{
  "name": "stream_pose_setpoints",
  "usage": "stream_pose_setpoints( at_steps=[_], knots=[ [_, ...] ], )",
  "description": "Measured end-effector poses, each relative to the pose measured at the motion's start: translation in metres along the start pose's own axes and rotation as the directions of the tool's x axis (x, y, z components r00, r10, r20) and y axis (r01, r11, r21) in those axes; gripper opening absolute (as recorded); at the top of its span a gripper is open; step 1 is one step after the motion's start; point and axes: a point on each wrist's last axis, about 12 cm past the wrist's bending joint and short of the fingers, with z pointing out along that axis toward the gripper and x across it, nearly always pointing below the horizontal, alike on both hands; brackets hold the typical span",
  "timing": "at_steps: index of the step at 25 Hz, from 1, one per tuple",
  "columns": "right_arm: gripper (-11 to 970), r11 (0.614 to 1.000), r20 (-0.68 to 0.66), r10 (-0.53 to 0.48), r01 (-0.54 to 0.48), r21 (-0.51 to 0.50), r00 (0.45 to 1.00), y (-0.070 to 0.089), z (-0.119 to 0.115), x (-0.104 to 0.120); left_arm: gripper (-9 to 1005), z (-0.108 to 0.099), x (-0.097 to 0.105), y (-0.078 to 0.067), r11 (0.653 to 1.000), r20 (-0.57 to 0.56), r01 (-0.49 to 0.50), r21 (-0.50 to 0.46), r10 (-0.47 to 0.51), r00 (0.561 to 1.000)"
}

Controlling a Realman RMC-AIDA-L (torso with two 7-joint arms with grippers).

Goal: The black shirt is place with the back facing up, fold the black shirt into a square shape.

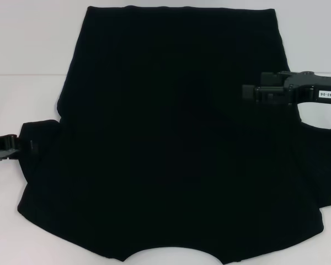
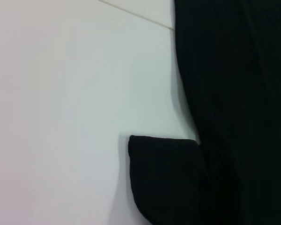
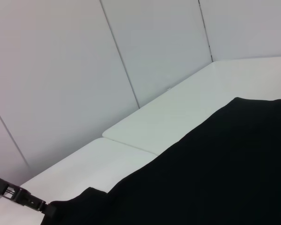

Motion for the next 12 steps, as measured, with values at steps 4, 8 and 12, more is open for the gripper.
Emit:
stream_pose_setpoints(
  at_steps=[4,8,12],
  knots=[
    [915,1.000,0.005,-0.004,0.004,-0.002,1.000,0.0000,0.0001,0.0000,517,0.0008,0.0000,0.0010,1.000,0.003,-0.003,-0.011,0.003,1.000],
    [915,1.000,0.006,-0.005,0.005,0.000,1.000,-0.0003,0.0000,0.0000,429,0.0014,-0.0004,0.0015,1.000,0.009,-0.004,-0.018,0.004,1.000],
    [915,1.000,0.007,-0.005,0.005,0.001,1.000,-0.0004,-0.0001,0.0001,340,0.0016,-0.0007,0.0020,1.000,0.014,-0.004,-0.023,0.004,1.000]
  ],
)
